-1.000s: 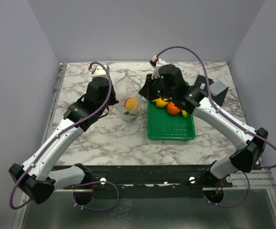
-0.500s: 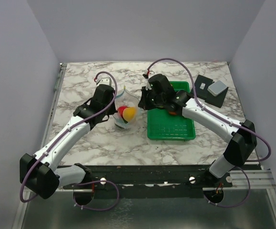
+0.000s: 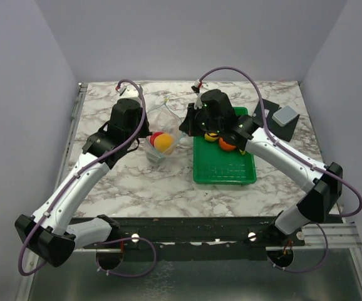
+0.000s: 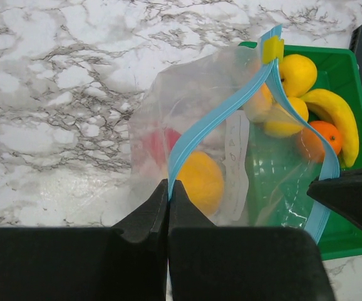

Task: Place the food in the zip-top bag and seal the zipper
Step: Adjust the zipper food storage bag at the center of the board.

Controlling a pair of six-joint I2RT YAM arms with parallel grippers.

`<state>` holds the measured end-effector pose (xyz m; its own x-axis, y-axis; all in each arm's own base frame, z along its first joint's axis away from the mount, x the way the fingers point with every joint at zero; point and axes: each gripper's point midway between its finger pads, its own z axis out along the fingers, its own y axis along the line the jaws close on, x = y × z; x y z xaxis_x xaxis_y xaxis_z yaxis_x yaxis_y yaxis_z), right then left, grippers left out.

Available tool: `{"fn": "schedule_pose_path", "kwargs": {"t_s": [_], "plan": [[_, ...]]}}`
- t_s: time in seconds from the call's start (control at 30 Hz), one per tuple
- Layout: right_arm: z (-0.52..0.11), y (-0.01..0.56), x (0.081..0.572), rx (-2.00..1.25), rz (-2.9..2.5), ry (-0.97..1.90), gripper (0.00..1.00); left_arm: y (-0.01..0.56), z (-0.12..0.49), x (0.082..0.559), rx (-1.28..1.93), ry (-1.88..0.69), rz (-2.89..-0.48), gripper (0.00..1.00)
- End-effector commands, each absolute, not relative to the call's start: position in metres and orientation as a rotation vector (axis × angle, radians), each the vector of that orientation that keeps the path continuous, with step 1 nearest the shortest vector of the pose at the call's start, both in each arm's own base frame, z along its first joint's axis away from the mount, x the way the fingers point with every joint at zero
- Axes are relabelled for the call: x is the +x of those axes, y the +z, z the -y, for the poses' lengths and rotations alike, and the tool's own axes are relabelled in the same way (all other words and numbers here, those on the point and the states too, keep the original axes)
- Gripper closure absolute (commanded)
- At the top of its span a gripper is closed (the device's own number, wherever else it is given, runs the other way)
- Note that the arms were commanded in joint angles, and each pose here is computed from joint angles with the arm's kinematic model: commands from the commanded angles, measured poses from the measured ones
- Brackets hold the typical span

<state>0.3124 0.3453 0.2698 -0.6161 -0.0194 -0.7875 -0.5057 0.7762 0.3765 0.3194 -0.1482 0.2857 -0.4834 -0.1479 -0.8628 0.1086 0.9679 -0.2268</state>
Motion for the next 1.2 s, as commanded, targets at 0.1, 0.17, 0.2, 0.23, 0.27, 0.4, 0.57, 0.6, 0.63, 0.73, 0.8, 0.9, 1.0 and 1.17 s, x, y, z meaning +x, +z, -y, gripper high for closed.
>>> {"fn": "schedule_pose_path", "kwargs": {"t_s": [0.1,0.17,0.2,0.23,0.27,0.4,0.57,0.6,0.63,0.73,0.8,0.9,1.0,1.17], "plan": [[-0.363,0.239,0.313,-0.333,-2.188,0.823,0.99,0.291,0.142,0.322,0.026,-0.244,-2.049,1.00],[-0.367,0.227,0.311,-0.323,-2.217,0.840,1.00,0.287,0.146,0.321,0.043,-0.259,-2.063,1.00],[-0.367,0.221,0.311,-0.318,-2.231,0.842,1.00,0.284,0.146,0.320,0.047,-0.264,-2.071,1.00],[-0.367,0.215,0.309,-0.312,-2.246,0.844,1.00,0.281,0.147,0.319,0.052,-0.267,-2.080,1.00],[-0.367,0.208,0.307,-0.308,-2.261,0.847,1.00,0.276,0.148,0.318,0.056,-0.269,-2.090,1.00],[-0.363,0.187,0.302,-0.284,-2.310,0.838,1.00,0.262,0.152,0.314,0.075,-0.293,-2.124,1.00],[-0.357,0.174,0.299,-0.270,-2.333,0.814,0.99,0.249,0.158,0.313,0.106,-0.316,-2.148,1.00],[-0.356,0.173,0.299,-0.271,-2.331,0.812,1.00,0.246,0.159,0.313,0.113,-0.315,-2.153,1.00],[-0.356,0.174,0.299,-0.271,-2.328,0.810,1.00,0.243,0.160,0.313,0.119,-0.316,-2.156,1.00],[-0.355,0.175,0.301,-0.270,-2.321,0.795,0.99,0.233,0.161,0.314,0.131,-0.314,-2.174,1.00],[-0.353,0.175,0.303,-0.266,-2.320,0.779,0.99,0.227,0.163,0.313,0.139,-0.315,-2.187,1.00],[-0.351,0.175,0.304,-0.259,-2.320,0.764,0.99,0.221,0.164,0.313,0.143,-0.321,-2.196,1.00],[-0.350,0.180,0.304,-0.258,-2.309,0.763,0.99,0.218,0.164,0.313,0.157,-0.320,-2.197,1.00],[-0.343,0.201,0.309,-0.248,-2.257,0.733,0.83,0.214,0.162,0.313,0.174,-0.305,-2.184,1.00]]}}
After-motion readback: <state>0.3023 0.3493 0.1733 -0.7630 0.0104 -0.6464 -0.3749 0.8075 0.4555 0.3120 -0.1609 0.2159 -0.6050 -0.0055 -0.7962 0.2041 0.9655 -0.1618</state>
